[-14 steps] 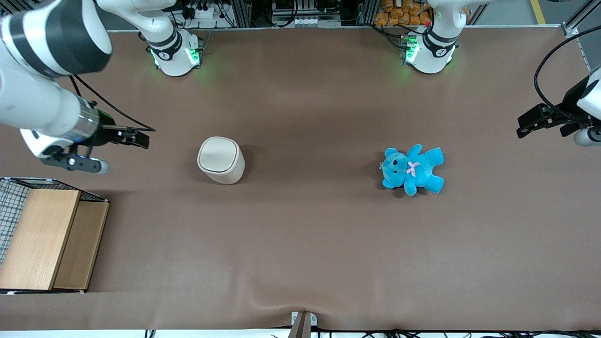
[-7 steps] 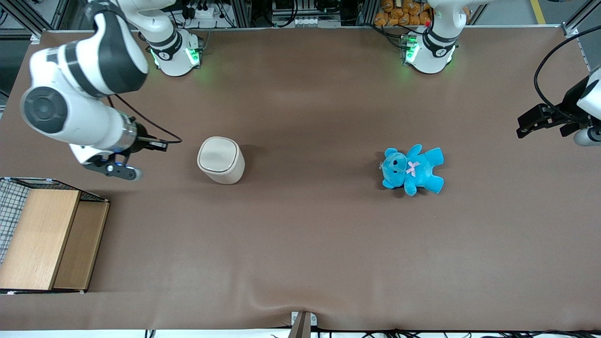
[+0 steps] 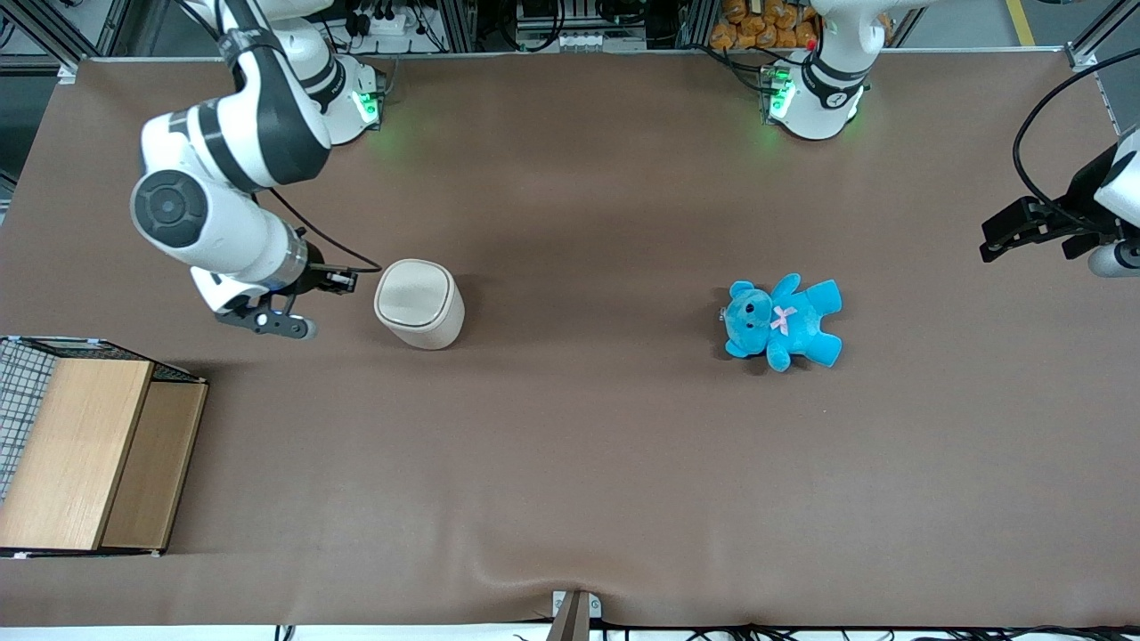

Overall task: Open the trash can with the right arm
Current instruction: 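Move the right gripper toward the white trash can's lid, then lower the right gripper onto the lid edge of the trash can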

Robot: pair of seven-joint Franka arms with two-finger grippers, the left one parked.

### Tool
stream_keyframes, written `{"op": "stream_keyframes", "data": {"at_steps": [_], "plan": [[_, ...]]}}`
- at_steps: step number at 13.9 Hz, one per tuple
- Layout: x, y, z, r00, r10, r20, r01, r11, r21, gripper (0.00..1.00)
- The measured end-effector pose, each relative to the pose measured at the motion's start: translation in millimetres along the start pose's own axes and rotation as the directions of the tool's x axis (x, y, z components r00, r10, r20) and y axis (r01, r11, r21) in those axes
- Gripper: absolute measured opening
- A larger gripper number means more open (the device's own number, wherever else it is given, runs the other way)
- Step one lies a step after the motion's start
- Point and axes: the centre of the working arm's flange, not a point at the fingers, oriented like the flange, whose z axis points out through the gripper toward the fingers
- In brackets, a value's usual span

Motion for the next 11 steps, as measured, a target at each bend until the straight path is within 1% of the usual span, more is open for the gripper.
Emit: {"op": "stream_keyframes", "data": {"at_steps": [3,9,11], "plan": [[-5,0,20,0.999,-0.026,-0.023,0.026,1.000,0.007,0.01],[-17,-12,50,0.997,-0.061,-0.052,0.062,0.998,0.012,0.01],[-22,-14,62,0.996,-0.071,-0.053,0.071,0.997,0.010,0.01]]}}
